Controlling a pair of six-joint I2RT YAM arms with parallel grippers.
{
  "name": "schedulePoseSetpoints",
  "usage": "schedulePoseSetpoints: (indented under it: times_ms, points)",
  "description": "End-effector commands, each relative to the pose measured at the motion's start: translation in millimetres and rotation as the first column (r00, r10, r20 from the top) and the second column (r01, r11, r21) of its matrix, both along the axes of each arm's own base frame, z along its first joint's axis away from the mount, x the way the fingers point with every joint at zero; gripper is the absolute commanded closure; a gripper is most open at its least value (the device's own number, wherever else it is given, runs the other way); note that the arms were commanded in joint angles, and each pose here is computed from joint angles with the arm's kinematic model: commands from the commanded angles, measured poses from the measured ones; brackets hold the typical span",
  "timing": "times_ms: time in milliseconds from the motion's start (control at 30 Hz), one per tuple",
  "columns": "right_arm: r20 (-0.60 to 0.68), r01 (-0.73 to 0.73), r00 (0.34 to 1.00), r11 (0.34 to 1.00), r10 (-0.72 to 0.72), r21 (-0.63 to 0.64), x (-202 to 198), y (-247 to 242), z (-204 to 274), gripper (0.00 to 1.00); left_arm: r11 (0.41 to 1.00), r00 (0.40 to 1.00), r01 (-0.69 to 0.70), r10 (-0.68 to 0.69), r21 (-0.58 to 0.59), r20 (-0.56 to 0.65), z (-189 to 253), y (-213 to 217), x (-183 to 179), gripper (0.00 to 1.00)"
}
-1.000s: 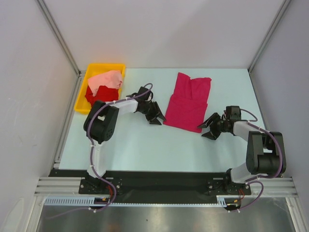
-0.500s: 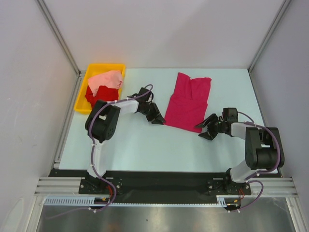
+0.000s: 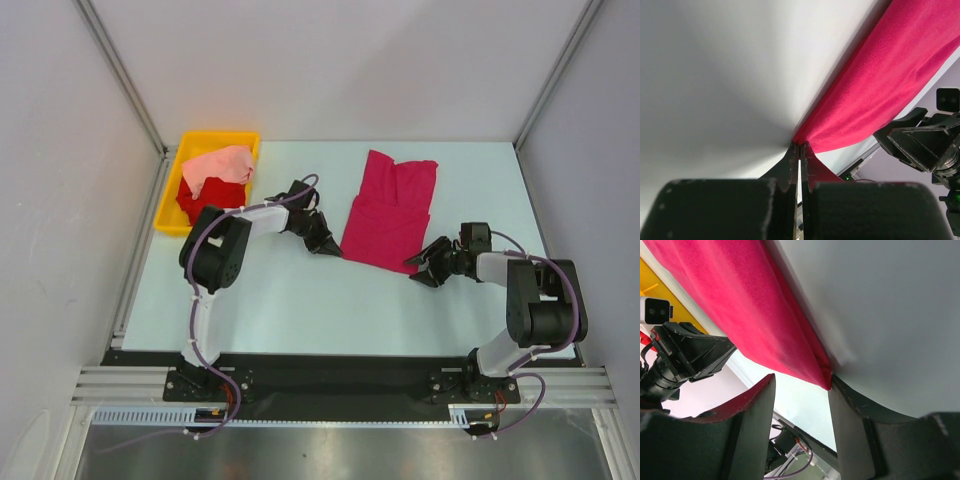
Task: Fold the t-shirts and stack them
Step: Fold the tshirt
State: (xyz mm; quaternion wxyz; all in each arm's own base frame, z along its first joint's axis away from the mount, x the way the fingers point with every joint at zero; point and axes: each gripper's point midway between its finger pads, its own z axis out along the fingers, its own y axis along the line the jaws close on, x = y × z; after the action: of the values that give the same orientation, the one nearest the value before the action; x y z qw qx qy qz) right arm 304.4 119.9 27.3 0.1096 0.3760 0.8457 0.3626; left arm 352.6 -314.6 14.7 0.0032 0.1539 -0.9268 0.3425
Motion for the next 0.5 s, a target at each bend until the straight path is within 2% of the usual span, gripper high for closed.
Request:
schedulePoseSetpoints:
  times_ms: [0, 467]
  points:
    - [-0.068, 0.04, 0.996, 0.992, -0.048, -0.119, -6.3, -16.5, -26.4, 0.48, 0.992, 1.0, 0.013, -0.015, 0.123, 0.01, -33.6, 13.5, -0.7, 1.0]
    - [-0.105, 0.065, 0.991, 0.988, -0.081, -0.142, -24.1, -26.8, -33.1, 0.48, 0.993, 0.998, 0.05, -0.054, 0.105, 0.035, -27.4, 10.9, 0.0, 1.0]
